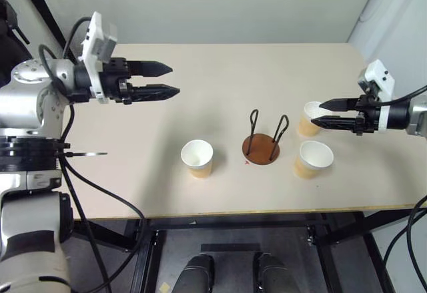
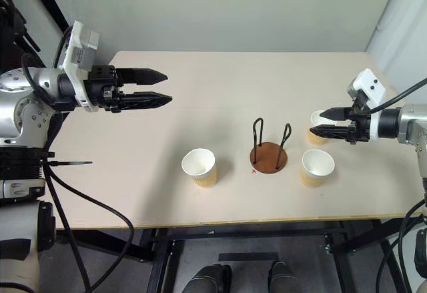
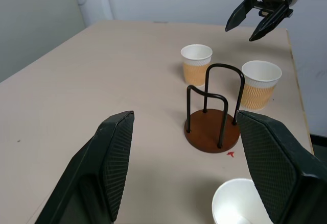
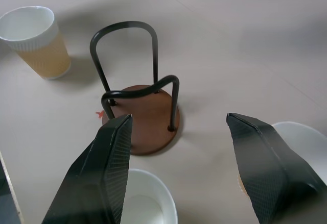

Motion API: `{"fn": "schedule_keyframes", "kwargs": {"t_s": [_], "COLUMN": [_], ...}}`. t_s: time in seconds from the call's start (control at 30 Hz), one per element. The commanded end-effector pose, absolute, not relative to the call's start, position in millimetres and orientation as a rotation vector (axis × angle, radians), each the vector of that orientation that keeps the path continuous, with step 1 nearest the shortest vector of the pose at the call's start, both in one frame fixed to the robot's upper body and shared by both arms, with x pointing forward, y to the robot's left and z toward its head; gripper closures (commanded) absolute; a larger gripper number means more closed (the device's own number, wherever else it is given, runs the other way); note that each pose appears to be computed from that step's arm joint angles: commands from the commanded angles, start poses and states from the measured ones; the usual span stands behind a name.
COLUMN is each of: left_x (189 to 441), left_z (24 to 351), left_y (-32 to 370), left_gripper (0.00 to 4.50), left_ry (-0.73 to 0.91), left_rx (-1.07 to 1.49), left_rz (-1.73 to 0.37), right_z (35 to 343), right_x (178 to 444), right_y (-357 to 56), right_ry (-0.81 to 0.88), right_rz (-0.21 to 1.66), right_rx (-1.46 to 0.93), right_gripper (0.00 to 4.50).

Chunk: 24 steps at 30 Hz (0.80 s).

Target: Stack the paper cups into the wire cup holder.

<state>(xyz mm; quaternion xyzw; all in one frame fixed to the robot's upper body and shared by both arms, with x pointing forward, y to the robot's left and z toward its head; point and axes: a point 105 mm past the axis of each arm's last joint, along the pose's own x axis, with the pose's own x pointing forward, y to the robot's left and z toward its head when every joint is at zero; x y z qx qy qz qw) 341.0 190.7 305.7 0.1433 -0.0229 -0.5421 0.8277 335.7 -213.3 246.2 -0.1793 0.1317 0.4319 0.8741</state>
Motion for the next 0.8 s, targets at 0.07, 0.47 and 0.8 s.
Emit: {"fn": "schedule_keyframes", "kwargs": {"t_s": [0.07,0.47,0.8], "left_x": [338,335,331], "left_z": [318,323,319], "left_y": [203,193,200], "left_gripper": [1.11,1.11,1.06], "left_ry": [-0.071,-0.054,-0.01], "left_rx": [0.346,0.394,0.439], "left_rz": [-1.113,-1.181,-1.195], "right_z": [273,253,250], "right_x": [333,299,320], "right_y": [-210,-180,-179], "right_ry": [0.189,0.312,0.323], "right_rz": [0.892,1.072,1.012], "right_rx": [-0.42,-0.346,-0.355], "right_gripper": [1.48,1.48,0.58]}}
